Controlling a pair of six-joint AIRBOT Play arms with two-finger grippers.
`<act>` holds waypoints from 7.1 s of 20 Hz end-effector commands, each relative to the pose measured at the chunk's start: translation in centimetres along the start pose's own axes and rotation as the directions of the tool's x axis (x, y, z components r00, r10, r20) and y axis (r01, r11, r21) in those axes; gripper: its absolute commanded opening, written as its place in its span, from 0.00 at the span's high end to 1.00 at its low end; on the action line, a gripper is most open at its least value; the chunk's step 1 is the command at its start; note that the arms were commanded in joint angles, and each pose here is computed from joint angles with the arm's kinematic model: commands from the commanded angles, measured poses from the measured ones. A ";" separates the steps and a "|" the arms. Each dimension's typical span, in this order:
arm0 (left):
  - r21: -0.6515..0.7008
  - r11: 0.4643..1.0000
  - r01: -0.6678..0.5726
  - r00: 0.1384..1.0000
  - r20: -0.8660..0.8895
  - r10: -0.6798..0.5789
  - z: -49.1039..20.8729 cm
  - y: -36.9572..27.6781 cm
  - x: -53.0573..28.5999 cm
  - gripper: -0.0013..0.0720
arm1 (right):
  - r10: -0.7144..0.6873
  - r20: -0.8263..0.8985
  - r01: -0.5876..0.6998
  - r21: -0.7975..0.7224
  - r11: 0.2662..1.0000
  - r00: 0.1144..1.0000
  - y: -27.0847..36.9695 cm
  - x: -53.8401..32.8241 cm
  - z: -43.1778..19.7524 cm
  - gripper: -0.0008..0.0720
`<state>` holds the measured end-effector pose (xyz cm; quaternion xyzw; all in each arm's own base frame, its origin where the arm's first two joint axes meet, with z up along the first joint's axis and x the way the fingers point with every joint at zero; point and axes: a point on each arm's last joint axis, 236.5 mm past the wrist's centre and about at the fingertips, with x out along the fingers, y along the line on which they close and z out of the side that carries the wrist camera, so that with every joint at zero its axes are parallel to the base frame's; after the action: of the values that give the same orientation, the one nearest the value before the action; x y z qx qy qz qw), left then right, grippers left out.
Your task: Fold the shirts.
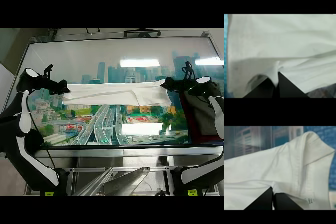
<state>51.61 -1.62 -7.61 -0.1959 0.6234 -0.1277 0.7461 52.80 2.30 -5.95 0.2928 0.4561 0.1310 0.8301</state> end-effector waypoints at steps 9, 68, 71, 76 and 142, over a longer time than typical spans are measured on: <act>0.090 0.984 -0.155 0.987 -0.035 0.159 2.1 -1.2 0.1 0.61 | -0.101 -0.018 0.096 -0.186 0.978 0.995 0.8 -0.3 1.0 0.49; 0.557 0.828 0.054 0.645 0.614 -0.455 -11.9 -26.5 -42.1 0.96 | 0.561 -0.075 -0.551 -0.330 0.766 0.825 47.6 12.9 -19.9 0.91; 0.591 0.792 0.155 0.615 0.570 -0.545 -12.8 -26.9 -41.4 0.96 | 0.552 -0.071 -0.546 -0.301 0.782 0.831 47.3 17.0 -23.4 0.04; 0.557 0.764 0.326 0.616 0.488 -0.619 -12.1 -26.1 -38.7 0.96 | 0.646 -0.158 -0.664 -0.225 0.713 0.747 45.5 11.2 -15.3 0.37; 0.566 0.593 0.573 0.639 0.144 -0.756 -14.5 -28.2 -33.7 0.97 | -0.733 -0.363 0.756 0.577 0.309 0.576 -11.0 -32.9 -13.7 0.03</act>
<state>32.61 -12.96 32.51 -0.2539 0.2985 -0.5008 0.7717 22.23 -17.80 3.43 0.3395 0.5510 -0.4689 0.6011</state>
